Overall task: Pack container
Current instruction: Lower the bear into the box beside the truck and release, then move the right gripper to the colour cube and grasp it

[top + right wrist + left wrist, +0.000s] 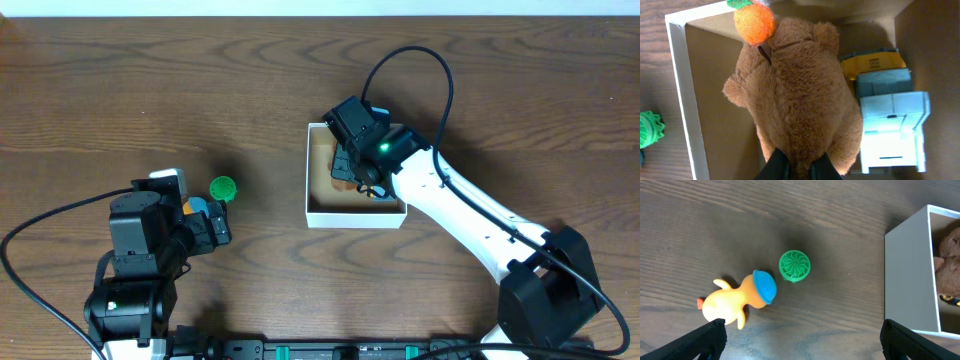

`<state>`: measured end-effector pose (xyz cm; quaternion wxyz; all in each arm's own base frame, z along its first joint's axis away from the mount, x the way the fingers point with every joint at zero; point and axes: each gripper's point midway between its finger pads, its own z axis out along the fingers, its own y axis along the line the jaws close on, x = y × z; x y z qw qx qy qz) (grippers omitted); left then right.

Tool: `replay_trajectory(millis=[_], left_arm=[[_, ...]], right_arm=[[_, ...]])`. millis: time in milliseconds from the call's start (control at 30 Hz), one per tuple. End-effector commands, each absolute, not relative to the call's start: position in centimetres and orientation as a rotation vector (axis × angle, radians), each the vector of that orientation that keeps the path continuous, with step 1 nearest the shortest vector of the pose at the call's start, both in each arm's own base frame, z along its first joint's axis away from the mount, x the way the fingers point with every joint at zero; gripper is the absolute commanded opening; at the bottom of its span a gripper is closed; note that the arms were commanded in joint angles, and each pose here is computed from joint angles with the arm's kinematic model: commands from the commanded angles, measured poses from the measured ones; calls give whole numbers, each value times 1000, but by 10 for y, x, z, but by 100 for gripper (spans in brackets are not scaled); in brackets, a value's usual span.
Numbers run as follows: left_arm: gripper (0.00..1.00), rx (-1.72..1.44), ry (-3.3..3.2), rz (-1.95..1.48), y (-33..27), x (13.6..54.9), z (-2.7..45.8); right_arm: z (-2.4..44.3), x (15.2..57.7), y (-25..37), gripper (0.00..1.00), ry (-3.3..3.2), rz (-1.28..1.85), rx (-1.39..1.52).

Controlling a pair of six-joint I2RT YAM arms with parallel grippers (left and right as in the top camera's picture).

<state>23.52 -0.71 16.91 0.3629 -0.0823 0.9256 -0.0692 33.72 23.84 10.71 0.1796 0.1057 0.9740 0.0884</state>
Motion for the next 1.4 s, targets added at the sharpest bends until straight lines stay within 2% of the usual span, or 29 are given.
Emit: replay_trajectory(millis=[0, 267, 300, 600, 733, 800, 867, 900, 1100, 1233, 1367], left_arm=[[98, -231, 2368, -174, -5, 237, 176], [98, -232, 2370, -174, -5, 236, 176], [98, -232, 2370, -174, -5, 236, 176], [98, -232, 2370, -174, -5, 236, 176], [98, -232, 2370, -174, -5, 236, 176], [98, -232, 2369, -174, -5, 236, 176], [98, -232, 2369, -174, -5, 236, 176], [98, -232, 2369, -174, -5, 236, 176], [98, -232, 2369, -174, -5, 236, 176], [98, -232, 2369, -174, -5, 236, 176], [98, -232, 2369, -174, -5, 236, 176]], right_arm=[[109, 339, 241, 9, 2735, 278, 363], [110, 340, 242, 64, 2730, 280, 330], [110, 341, 242, 66, 2729, 280, 316], [118, 353, 250, 67, 2675, 310, 228], [130, 365, 251, 72, 2623, 305, 136], [143, 372, 245, 79, 2594, 294, 101], [158, 380, 234, 99, 2555, 279, 84], [169, 386, 223, 99, 2524, 265, 112], [254, 400, 101, 99, 2307, 194, 506], [279, 360, -11, 99, 2178, 108, 958], [261, 292, -94, 99, 2105, -49, 1422]])
